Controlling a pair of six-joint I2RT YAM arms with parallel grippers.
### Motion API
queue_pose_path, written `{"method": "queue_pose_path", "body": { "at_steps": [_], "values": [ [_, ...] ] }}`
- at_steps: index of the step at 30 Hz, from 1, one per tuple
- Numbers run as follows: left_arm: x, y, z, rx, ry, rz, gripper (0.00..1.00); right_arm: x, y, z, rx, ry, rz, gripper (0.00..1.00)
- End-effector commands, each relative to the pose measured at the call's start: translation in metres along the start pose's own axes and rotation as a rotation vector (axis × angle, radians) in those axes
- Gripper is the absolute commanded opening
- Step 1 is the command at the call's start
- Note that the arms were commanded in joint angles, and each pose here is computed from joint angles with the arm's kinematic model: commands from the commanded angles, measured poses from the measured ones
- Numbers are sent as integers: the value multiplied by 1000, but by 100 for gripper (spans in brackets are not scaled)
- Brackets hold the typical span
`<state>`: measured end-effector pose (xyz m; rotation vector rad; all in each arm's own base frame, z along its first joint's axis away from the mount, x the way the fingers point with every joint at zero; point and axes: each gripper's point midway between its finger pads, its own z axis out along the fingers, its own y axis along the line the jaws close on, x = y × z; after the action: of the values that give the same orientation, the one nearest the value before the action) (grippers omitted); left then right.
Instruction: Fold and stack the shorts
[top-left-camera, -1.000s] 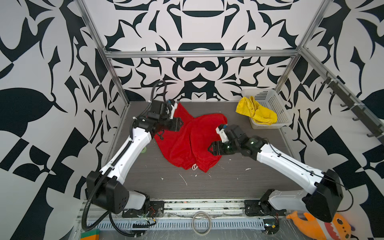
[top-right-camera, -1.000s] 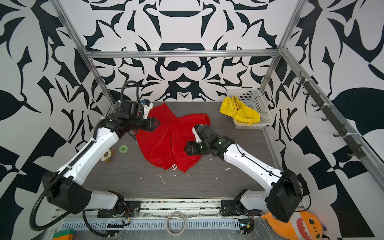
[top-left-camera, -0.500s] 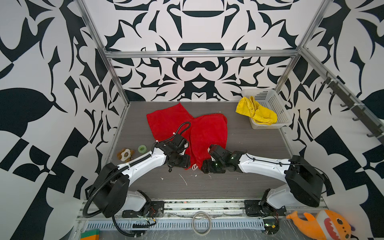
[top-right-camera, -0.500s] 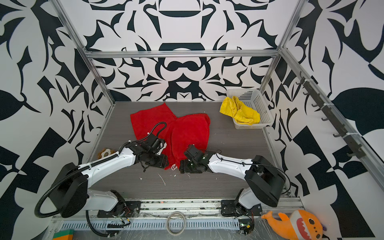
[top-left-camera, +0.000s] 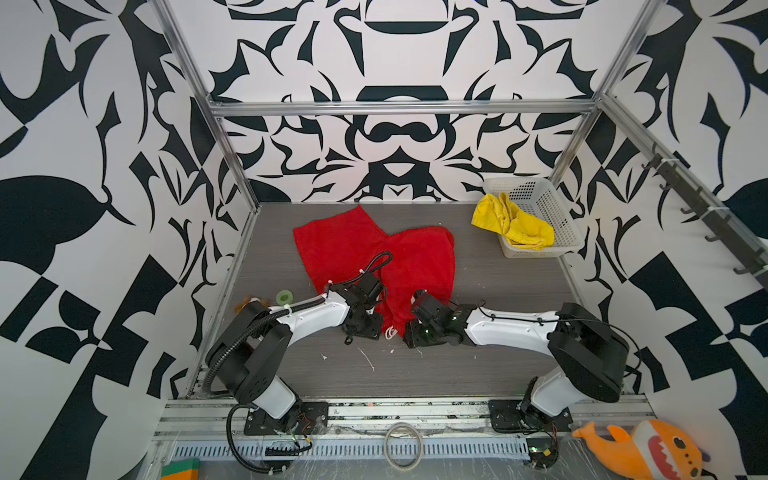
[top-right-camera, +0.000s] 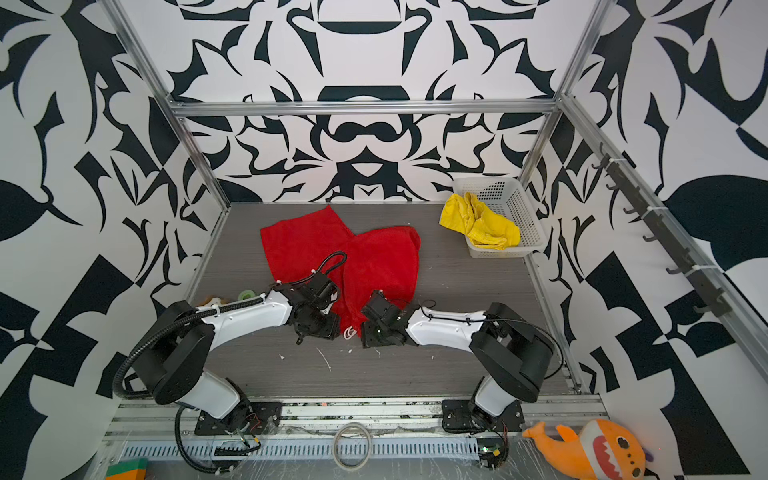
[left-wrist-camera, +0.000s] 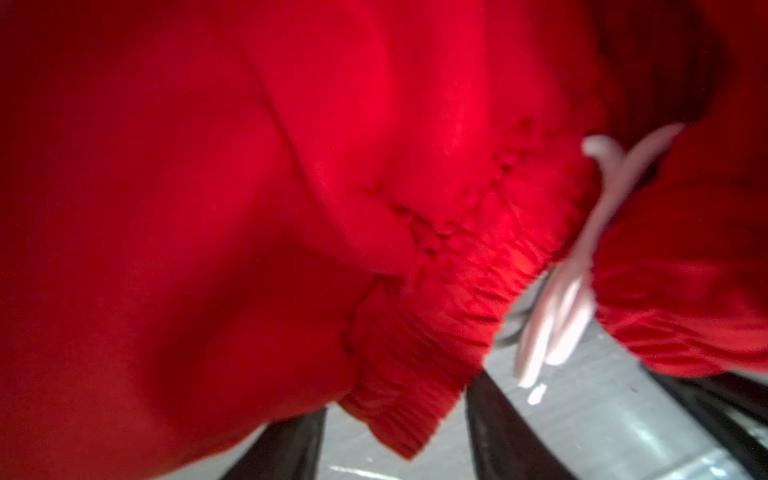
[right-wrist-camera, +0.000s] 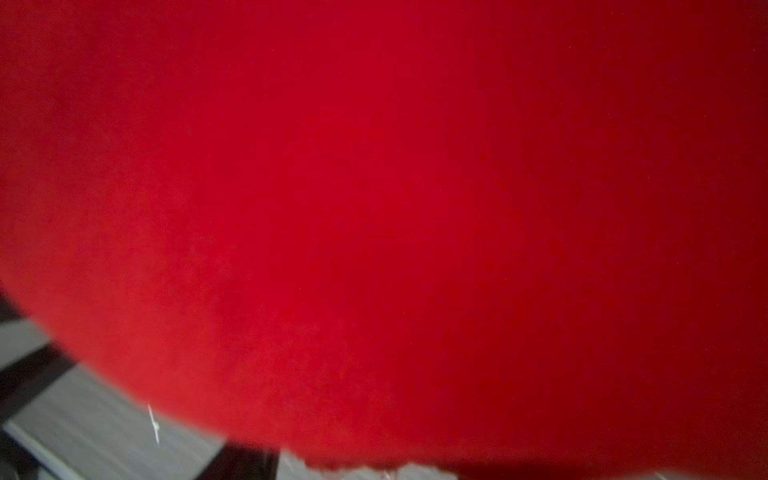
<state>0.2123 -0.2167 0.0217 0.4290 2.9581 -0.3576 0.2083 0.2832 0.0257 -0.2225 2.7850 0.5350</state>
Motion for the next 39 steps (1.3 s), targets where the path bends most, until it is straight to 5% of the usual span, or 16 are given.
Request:
{"method": "queue_pose_path", "body": {
  "at_steps": [1,6,12,20,29,34,39],
  "values": [
    [14,18,15,-91,58,-33,43,-9,-7,6,49,-46,-23,47],
    [12,18,-8,-104,30,-29,21,-26,-16,-15,96,-125,-28,17],
    [3,1,-58,-37,-25,59,16,-80,-24,-87,39,-279,-8,1],
    [8,-22,-94,47,23,151,11,-172,-39,-155,-82,-369,-49,0],
    [0,-91,-76,221,2,227,12,-227,-45,-142,-180,-321,-56,0],
    [-17,-133,-55,335,18,255,44,-211,-92,-134,-134,-271,62,56],
    [-31,-135,-79,341,-73,305,53,-174,-116,-157,-53,-267,86,64]
  ]
}}
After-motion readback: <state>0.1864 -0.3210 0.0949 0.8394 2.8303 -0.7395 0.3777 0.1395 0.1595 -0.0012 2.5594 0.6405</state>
